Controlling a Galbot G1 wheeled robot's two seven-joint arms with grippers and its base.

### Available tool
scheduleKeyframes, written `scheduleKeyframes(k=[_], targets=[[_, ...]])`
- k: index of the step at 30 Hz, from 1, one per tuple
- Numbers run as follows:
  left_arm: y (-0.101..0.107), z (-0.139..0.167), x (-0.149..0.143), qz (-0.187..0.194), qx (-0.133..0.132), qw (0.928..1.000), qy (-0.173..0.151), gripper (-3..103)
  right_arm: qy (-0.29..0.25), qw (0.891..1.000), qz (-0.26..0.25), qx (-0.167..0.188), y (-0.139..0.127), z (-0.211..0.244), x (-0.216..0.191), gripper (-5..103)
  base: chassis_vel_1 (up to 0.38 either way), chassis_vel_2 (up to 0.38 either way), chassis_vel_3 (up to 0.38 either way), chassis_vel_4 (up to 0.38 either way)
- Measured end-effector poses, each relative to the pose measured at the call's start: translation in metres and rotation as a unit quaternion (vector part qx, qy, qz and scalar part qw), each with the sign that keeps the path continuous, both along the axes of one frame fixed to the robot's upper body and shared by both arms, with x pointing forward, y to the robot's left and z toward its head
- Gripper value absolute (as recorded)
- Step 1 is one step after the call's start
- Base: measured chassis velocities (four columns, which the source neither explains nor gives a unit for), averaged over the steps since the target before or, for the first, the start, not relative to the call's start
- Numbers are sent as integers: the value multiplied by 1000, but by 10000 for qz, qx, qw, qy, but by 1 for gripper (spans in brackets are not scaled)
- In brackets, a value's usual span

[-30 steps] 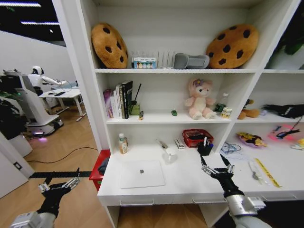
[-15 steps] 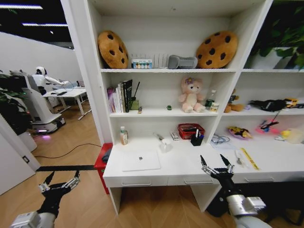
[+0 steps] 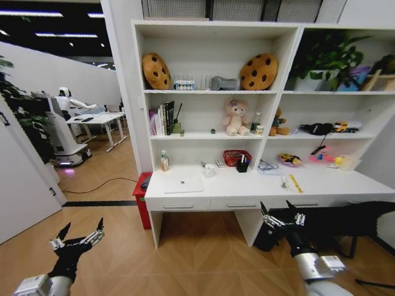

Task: Organize the objects on the table.

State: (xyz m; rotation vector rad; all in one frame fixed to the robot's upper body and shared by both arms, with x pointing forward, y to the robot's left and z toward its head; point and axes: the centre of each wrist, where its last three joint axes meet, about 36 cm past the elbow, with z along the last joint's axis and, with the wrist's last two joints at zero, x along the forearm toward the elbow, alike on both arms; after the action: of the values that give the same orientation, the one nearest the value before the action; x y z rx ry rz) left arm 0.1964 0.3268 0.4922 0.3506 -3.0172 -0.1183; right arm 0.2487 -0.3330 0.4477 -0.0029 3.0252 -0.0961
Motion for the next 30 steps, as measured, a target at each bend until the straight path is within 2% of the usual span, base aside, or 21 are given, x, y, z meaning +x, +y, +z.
scheduleKeyframes(k=[11, 30], targets=[[0, 0, 0, -4, -2, 10000, -2, 100, -7, 10000, 0, 0, 0, 0, 0, 100, -57, 46, 56, -28], [0, 0, 0, -3, -1, 10000, 0, 100, -3, 10000, 0, 0, 0, 0, 0, 100, 11, -5, -6, 1]])
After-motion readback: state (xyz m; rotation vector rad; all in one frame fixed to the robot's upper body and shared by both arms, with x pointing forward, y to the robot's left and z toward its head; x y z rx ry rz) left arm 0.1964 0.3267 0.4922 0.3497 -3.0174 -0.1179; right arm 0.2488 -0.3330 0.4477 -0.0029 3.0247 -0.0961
